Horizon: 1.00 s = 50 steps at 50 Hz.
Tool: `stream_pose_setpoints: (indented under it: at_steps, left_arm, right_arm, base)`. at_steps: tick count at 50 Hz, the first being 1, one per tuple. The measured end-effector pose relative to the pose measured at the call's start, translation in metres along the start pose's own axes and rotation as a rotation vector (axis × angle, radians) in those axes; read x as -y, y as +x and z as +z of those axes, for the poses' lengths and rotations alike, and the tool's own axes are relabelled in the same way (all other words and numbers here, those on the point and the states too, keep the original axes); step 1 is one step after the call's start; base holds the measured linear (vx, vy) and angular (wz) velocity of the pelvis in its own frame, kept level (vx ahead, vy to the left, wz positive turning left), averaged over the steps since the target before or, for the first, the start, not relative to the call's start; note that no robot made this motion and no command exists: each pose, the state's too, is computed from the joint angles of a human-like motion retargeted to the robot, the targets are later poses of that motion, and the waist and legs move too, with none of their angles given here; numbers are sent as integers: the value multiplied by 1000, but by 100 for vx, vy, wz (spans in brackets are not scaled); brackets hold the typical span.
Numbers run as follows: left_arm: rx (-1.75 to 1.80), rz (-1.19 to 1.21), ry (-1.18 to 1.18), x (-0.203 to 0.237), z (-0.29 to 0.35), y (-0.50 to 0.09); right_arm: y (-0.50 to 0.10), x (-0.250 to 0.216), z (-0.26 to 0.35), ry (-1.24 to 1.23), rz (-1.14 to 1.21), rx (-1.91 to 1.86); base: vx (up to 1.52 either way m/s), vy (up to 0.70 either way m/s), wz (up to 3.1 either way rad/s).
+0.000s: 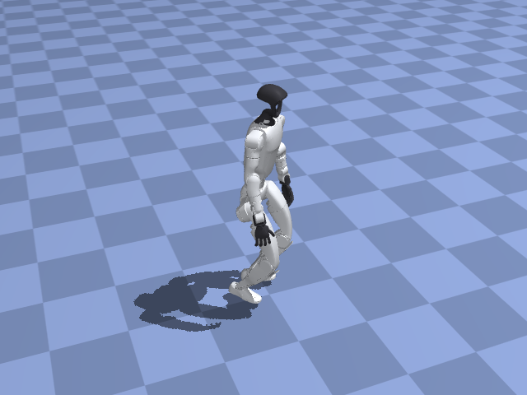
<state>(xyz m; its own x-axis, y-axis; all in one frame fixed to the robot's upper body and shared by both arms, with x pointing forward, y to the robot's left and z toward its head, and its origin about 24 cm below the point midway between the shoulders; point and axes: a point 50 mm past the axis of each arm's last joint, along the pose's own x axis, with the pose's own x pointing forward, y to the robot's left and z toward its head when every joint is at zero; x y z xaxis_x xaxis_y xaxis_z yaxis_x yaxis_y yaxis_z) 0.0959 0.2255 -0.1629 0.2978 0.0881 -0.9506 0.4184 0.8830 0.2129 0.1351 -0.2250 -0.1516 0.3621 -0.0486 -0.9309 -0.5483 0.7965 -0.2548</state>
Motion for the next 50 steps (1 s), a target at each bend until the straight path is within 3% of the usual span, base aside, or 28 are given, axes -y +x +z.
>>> stream_pose_setpoints:
  at_steps: [50]
  left_arm:
    - [-72, -1, 48, -15, -10, -2]
  right_arm:
    - [3, -29, 4, 94, 113, -18]
  base:
    - [0, 0, -2]
